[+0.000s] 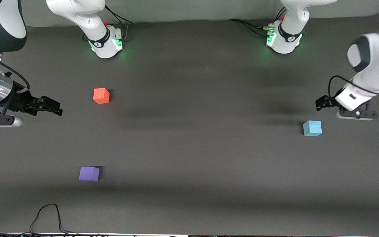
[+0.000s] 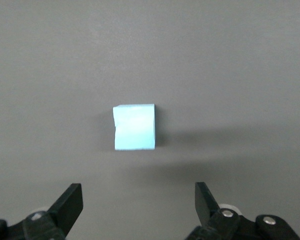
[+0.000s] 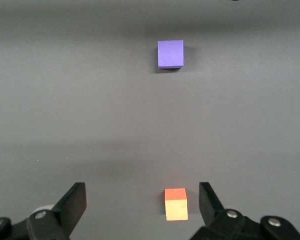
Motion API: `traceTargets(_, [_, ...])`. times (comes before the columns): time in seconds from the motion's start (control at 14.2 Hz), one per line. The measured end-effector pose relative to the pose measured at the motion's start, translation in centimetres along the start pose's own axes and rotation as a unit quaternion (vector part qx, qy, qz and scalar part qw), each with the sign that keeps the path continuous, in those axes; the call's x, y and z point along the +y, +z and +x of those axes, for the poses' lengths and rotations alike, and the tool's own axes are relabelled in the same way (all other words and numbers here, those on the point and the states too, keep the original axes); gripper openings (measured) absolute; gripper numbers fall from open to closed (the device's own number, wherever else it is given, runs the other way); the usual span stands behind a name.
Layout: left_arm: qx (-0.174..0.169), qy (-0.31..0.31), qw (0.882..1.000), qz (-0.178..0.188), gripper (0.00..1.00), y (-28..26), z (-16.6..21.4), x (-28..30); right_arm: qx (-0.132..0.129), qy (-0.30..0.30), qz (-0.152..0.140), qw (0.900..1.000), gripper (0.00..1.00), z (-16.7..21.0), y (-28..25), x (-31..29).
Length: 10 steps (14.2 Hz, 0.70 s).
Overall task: Place blue block between orange and purple blocks
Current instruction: 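Lower the left gripper onto the light blue block and grasp it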
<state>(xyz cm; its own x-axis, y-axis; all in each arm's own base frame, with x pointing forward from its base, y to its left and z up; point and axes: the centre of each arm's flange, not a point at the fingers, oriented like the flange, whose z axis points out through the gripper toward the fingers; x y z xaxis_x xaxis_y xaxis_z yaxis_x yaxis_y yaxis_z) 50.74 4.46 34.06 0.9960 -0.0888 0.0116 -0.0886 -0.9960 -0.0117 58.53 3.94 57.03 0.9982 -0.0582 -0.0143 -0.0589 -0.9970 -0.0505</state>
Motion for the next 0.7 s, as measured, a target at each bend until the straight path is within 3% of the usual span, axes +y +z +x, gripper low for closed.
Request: traceTargets(0.7, [0.02,0.02,1.0,0.012,1.0,14.1,1.8,-0.2,-0.017,-0.005,-0.002,1.0,1.0,-0.2,0.8,0.7])
